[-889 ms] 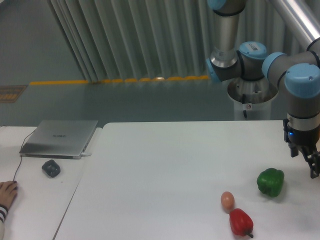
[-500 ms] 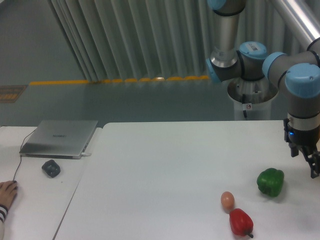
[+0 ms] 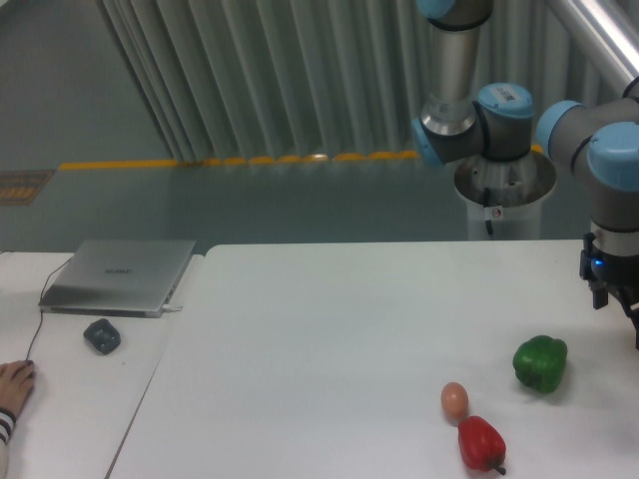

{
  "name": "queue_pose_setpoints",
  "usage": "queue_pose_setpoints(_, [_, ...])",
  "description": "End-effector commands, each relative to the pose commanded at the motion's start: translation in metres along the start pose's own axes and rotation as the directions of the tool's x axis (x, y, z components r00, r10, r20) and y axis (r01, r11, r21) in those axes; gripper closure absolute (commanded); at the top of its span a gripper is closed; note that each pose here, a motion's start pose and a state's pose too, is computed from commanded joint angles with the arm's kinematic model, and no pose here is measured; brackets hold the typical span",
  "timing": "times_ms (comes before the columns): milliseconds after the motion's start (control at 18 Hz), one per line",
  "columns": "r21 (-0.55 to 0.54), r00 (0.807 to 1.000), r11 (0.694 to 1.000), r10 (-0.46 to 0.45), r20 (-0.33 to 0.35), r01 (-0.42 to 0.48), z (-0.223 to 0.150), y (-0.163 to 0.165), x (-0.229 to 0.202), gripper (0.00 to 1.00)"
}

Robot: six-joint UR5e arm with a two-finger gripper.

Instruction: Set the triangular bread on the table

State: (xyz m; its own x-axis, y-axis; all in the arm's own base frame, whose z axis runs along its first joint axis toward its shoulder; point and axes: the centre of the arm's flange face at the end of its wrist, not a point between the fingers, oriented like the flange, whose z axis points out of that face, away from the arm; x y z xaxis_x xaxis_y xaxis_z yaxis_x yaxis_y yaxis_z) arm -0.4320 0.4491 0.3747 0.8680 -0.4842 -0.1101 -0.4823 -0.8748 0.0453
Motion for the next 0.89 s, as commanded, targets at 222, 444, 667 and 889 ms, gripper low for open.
queue_pose_setpoints(222, [-0.015, 0.999, 0.999, 0.047, 0.012, -0.047, -0.005, 0.023, -0.008, 0.00])
queue_pose_setpoints(444, [-0.021, 0.987, 0.987, 0.161, 0.020, -0.161, -0.009, 0.056, -0.016, 0.00])
queue_pose_setpoints(667, [-0.038, 0.956, 0.957, 0.288, 0.049, -0.287, -0.015, 0.079, -0.030, 0.00])
queue_pose_setpoints(889, [-0.042, 0.958, 0.959, 0.283, 0.047, -0.281, -0.006, 0.093, -0.044, 0.00])
